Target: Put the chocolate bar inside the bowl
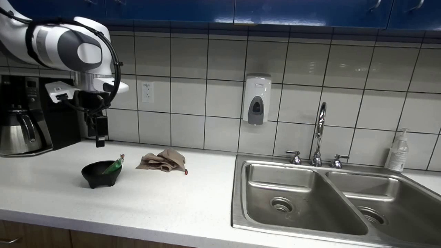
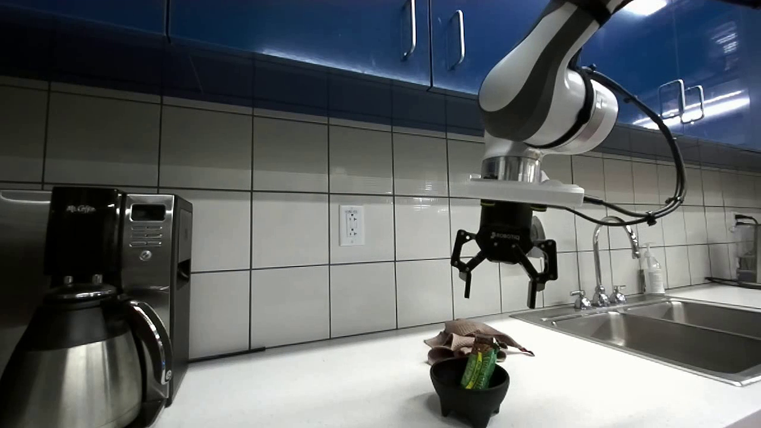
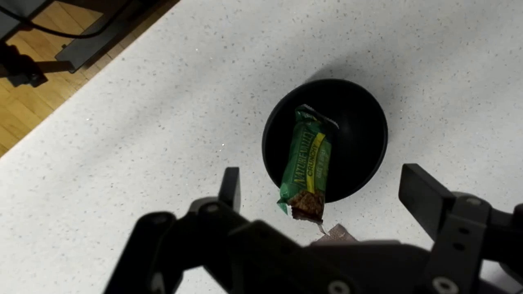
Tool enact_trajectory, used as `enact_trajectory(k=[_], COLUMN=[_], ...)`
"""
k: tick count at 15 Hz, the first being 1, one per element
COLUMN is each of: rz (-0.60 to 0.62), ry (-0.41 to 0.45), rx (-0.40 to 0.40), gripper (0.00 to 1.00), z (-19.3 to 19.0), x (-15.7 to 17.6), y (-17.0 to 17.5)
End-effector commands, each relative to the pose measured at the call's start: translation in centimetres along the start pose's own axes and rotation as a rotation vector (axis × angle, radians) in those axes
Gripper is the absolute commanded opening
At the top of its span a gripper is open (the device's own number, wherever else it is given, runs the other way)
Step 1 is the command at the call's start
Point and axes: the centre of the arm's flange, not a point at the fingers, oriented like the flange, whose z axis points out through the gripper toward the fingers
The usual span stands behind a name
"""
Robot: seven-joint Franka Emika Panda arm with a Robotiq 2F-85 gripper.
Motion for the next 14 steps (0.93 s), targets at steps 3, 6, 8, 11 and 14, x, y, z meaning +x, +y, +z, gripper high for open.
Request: enact_trajectory(k=[3,6,8,11,14], rz=[-0.176,-0.230,-0.258,-0.285,-0.304], ry=[-0.059,-0.102,-0.119,-0.133,-0.123], rx=[-0.071,-0.102,-0.119,-0.137,-0.167], gripper=[1.00,1.00,1.00,1.00,1.00], z=[-3.0,-3.5,-3.8,-4.1,-4.1], x=[-1.6,-1.9,-2.1,-2.3,-2.6], y=[4.7,7.4,9.0,10.7,11.4])
